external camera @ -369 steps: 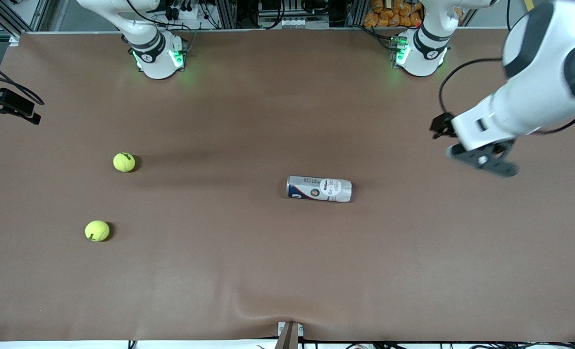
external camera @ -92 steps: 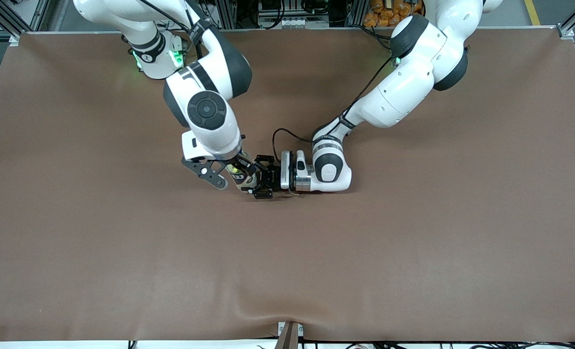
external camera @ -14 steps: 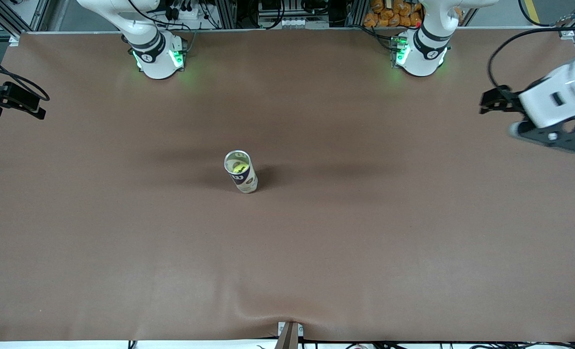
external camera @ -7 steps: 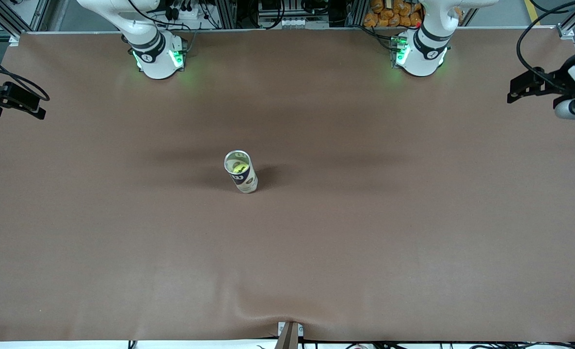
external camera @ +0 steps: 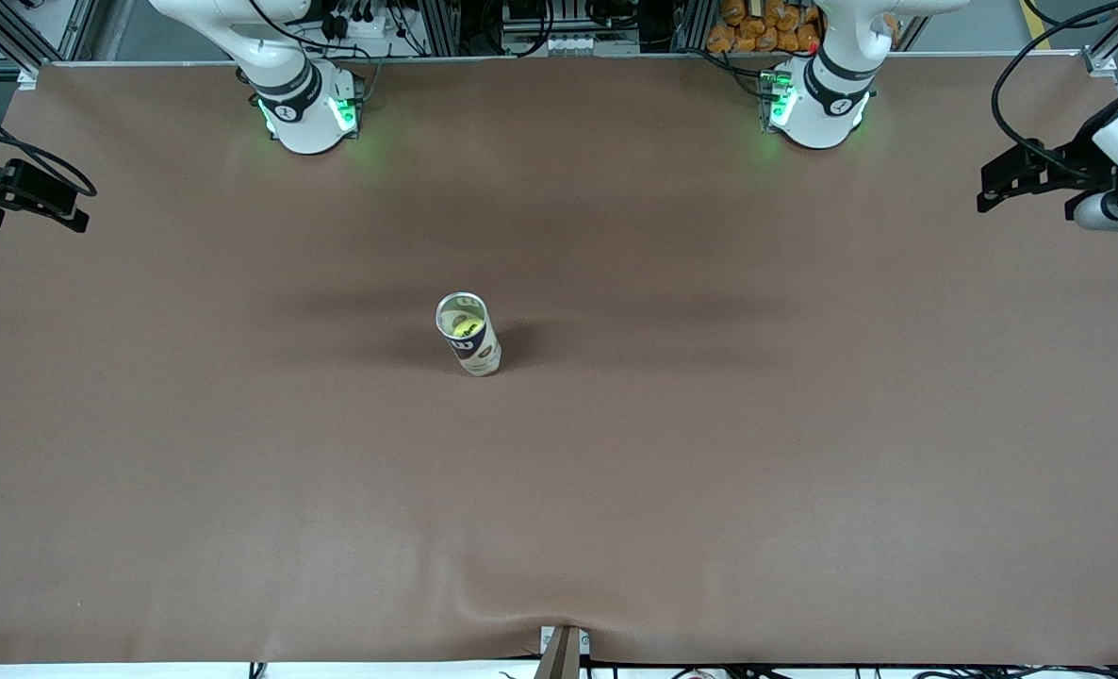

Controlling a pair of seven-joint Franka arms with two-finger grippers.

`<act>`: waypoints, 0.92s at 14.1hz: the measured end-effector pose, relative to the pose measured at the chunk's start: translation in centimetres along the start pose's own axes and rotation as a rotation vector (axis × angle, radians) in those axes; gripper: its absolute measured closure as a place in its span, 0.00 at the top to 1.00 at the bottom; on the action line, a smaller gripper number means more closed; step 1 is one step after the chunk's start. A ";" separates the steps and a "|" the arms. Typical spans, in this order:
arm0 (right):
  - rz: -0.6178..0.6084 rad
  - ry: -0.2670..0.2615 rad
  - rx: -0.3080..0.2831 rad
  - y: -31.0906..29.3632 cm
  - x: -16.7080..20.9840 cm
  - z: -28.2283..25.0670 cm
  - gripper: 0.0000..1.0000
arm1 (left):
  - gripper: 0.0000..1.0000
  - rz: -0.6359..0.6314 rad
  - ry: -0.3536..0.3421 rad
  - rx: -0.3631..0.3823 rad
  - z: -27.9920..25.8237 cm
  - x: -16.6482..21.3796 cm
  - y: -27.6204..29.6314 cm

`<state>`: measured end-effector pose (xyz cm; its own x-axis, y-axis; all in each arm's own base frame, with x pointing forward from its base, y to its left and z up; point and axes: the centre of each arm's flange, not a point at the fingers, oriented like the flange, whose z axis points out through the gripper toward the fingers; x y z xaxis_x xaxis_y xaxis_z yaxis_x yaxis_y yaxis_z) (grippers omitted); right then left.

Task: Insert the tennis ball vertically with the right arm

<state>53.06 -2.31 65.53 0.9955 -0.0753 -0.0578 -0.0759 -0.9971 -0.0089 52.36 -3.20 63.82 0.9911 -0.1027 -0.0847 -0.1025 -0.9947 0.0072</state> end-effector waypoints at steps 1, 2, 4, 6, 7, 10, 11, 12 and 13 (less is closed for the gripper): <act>0.000 0.000 0.000 0.0 0.0 0.0 1.00 | 1.00 -0.001 0.010 0.000 0.0 0.2 -0.1; 0.000 0.000 0.000 0.0 0.0 0.0 1.00 | 1.00 -0.003 0.018 0.000 0.1 0.3 -0.2; 0.000 0.000 0.000 0.0 0.0 0.0 1.00 | 1.00 -0.016 0.022 -0.001 0.1 0.4 -0.8; 0.000 -0.002 0.000 0.0 0.0 0.0 1.00 | 1.00 -0.054 0.023 -0.002 0.1 0.4 -1.0; 0.000 -0.002 0.000 0.0 0.0 0.0 1.00 | 1.00 -0.081 0.024 -0.002 0.1 0.4 -0.8; 0.000 -0.005 -0.001 0.0 0.0 0.1 1.00 | 1.00 -0.099 0.029 -0.002 -0.2 0.2 -0.9; 0.000 -0.006 -0.001 0.0 0.0 0.1 1.00 | 1.00 -0.101 0.030 -0.003 -0.2 0.2 -1.3; 0.000 -0.006 -0.001 0.0 0.0 0.1 1.00 | 1.00 -0.103 0.030 -0.004 -0.3 0.1 -1.5; 0.000 -0.007 -0.001 0.0 0.0 0.1 1.00 | 1.00 -0.106 0.033 -0.004 -0.4 0.1 -1.7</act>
<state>53.02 -2.32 65.43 0.9951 -0.0755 -0.0645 -0.0762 -0.9971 -0.0081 52.67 -1.55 64.17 0.9986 0.0035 -0.0525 0.0037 -1.0000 0.0038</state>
